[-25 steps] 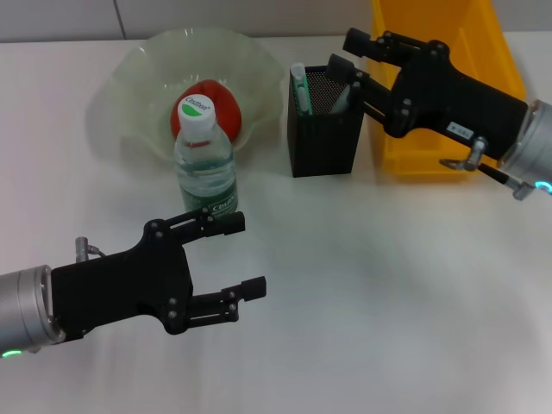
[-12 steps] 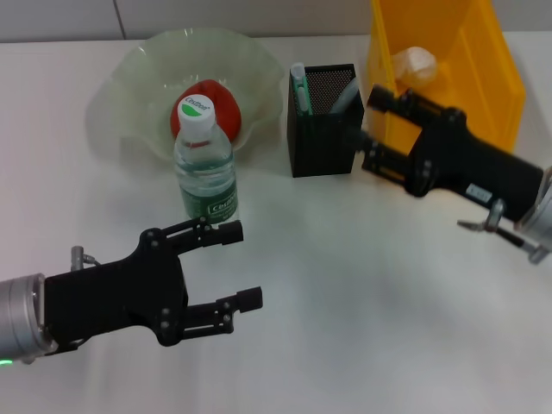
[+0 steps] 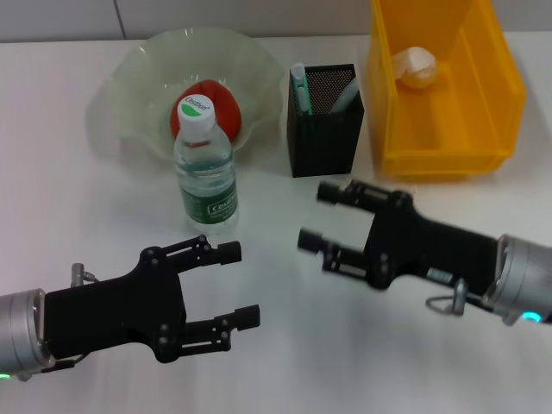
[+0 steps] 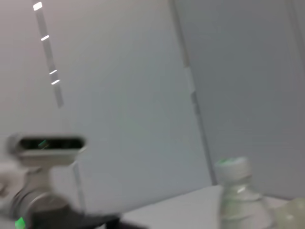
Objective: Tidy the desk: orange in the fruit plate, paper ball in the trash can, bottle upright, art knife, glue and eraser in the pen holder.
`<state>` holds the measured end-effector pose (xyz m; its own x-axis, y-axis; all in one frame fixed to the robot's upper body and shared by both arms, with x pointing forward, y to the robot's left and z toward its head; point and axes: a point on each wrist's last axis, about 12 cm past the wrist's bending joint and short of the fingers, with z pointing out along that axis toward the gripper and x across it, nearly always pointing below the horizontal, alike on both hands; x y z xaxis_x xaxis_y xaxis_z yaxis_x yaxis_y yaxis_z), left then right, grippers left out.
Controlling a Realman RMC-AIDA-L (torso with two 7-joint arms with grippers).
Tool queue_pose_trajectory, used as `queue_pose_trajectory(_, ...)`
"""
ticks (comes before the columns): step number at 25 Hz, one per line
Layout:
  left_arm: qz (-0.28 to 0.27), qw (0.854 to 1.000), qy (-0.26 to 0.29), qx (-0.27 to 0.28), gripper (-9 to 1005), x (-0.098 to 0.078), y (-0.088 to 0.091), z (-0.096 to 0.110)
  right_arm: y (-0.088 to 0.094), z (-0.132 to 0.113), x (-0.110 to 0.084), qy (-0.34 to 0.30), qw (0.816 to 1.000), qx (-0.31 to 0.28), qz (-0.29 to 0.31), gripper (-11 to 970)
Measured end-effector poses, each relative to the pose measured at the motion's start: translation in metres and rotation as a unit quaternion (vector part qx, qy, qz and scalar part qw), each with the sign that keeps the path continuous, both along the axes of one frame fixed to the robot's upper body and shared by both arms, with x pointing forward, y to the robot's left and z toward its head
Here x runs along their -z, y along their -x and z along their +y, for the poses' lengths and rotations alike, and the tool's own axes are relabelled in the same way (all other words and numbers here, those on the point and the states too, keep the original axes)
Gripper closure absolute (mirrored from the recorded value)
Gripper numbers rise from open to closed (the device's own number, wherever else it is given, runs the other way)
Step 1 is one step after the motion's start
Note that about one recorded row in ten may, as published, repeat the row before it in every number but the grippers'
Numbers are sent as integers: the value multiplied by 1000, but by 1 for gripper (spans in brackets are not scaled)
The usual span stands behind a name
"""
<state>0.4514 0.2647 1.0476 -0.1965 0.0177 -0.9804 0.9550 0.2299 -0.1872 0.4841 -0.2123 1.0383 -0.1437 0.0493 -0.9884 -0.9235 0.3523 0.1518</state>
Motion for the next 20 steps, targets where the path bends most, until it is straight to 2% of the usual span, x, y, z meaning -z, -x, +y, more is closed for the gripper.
queue_pose_trajectory(2,3,1000,-2,-4,211,2,2,1,7,6,3,15,999,-29,-13,276)
queue_pose_trajectory(5,8,1000,-4,-12,211,4,5,3,8,9,4,19,999,-40,-16,276)
queue_pose_trajectory(12,18,999,-7,-35,211,9,15,12,7,10,4,22,999,-43,-17,276)
queue_pose_trajectory(20,22,999,-9,-42,211,13,19,13,9,11,5,25,998,-48,-14,276)
